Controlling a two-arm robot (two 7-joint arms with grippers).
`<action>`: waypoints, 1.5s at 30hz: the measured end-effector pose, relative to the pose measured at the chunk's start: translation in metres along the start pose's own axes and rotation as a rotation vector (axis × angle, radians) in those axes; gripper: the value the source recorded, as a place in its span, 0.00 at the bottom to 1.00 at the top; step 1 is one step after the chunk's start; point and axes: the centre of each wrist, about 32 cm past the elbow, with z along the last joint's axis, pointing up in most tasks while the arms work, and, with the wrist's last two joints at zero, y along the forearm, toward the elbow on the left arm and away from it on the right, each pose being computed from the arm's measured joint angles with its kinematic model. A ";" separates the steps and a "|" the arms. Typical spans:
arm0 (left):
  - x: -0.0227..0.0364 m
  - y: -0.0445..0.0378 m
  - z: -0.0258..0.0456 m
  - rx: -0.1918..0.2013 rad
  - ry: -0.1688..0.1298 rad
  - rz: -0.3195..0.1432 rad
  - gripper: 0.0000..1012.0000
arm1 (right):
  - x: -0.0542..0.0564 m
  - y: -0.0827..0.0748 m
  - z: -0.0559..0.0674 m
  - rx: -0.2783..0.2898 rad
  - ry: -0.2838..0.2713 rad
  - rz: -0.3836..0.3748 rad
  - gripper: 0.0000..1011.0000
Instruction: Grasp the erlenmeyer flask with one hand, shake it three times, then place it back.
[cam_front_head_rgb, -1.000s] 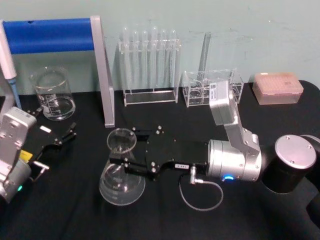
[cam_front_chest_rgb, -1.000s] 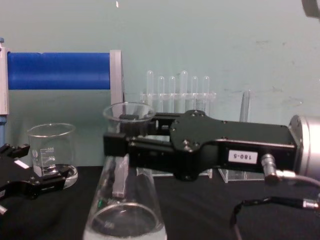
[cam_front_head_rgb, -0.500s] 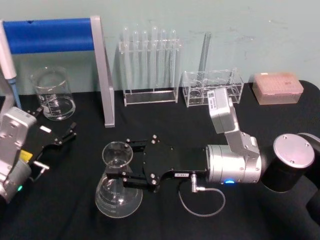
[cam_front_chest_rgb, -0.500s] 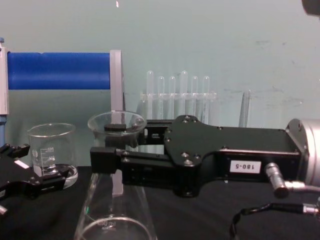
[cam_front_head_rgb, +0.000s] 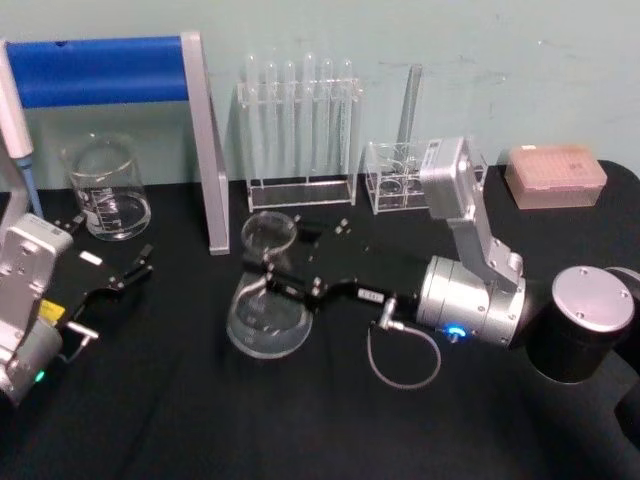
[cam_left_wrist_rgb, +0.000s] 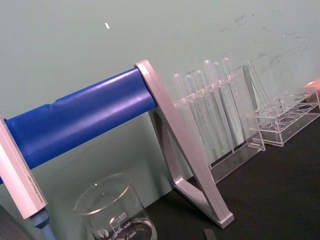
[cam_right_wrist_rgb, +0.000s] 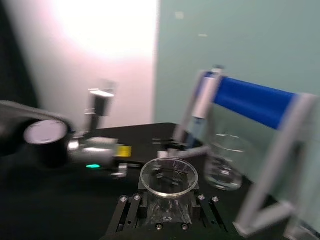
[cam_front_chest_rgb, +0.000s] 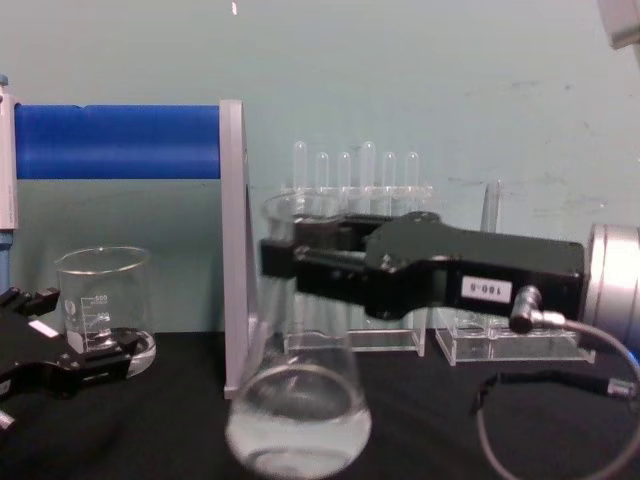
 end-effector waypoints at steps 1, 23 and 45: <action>0.0000 0.0000 0.0000 0.000 0.000 0.000 0.99 | 0.001 -0.001 -0.001 -0.001 0.005 -0.048 0.45; 0.0000 0.0000 0.0000 0.000 0.000 0.000 0.99 | 0.005 -0.009 -0.012 -0.018 0.066 -0.568 0.45; 0.0000 0.0000 0.0000 0.000 0.000 0.000 0.99 | 0.005 -0.012 -0.013 0.001 0.061 -0.462 0.45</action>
